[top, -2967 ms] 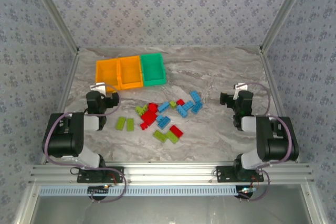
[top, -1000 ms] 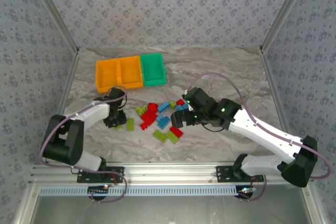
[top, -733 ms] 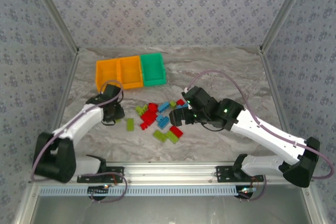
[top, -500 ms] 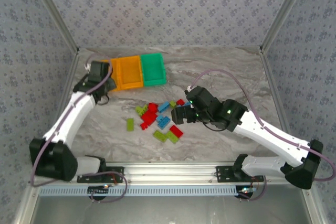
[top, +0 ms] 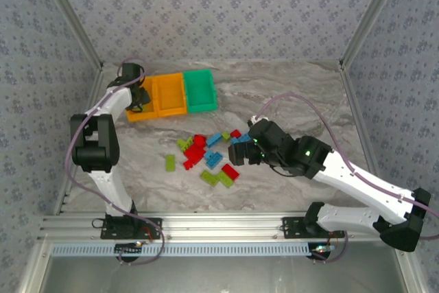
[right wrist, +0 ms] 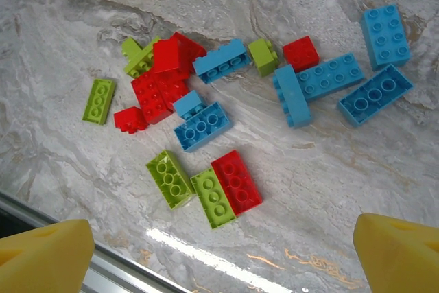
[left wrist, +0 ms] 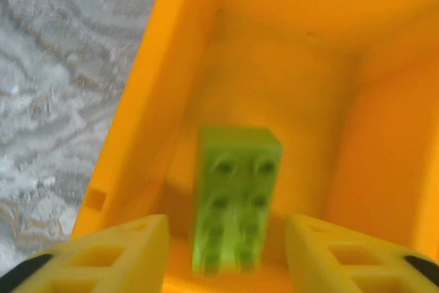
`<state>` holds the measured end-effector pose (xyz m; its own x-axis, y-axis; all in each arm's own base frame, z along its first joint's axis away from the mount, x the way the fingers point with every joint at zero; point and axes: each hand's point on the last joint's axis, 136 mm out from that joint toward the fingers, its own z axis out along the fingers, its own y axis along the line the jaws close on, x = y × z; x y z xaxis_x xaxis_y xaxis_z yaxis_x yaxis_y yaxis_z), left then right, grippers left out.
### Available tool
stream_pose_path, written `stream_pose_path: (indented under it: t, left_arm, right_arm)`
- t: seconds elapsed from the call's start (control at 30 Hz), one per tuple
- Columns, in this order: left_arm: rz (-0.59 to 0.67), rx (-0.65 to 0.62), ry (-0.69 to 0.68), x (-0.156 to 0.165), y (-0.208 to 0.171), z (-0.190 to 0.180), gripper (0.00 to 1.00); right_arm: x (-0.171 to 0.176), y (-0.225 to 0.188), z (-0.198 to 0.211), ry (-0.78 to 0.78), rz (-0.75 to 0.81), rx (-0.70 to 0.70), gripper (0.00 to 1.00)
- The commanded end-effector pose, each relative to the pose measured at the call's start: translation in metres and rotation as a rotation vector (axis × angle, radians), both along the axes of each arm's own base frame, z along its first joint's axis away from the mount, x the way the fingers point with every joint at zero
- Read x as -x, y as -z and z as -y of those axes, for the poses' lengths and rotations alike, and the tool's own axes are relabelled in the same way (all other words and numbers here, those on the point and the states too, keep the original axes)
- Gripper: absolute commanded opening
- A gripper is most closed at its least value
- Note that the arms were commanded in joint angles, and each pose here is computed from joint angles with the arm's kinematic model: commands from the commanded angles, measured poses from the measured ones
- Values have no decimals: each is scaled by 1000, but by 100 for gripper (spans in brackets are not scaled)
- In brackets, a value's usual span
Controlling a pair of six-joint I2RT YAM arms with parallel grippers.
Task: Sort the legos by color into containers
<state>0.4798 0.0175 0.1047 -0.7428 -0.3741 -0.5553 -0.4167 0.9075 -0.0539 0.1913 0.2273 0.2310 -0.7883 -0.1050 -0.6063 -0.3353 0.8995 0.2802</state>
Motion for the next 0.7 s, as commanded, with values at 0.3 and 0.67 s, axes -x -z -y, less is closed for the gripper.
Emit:
stream_pose_path:
  t: [0.3,0.67]
  left_arm:
    - [258,227,167,116,-129,84,62]
    - [40,207,280,278,-94,84,63]
  right_arm:
    - [-24,31,-38,-16,-13,62,100]
    - [-90,99,-151,-153,-44,114,94]
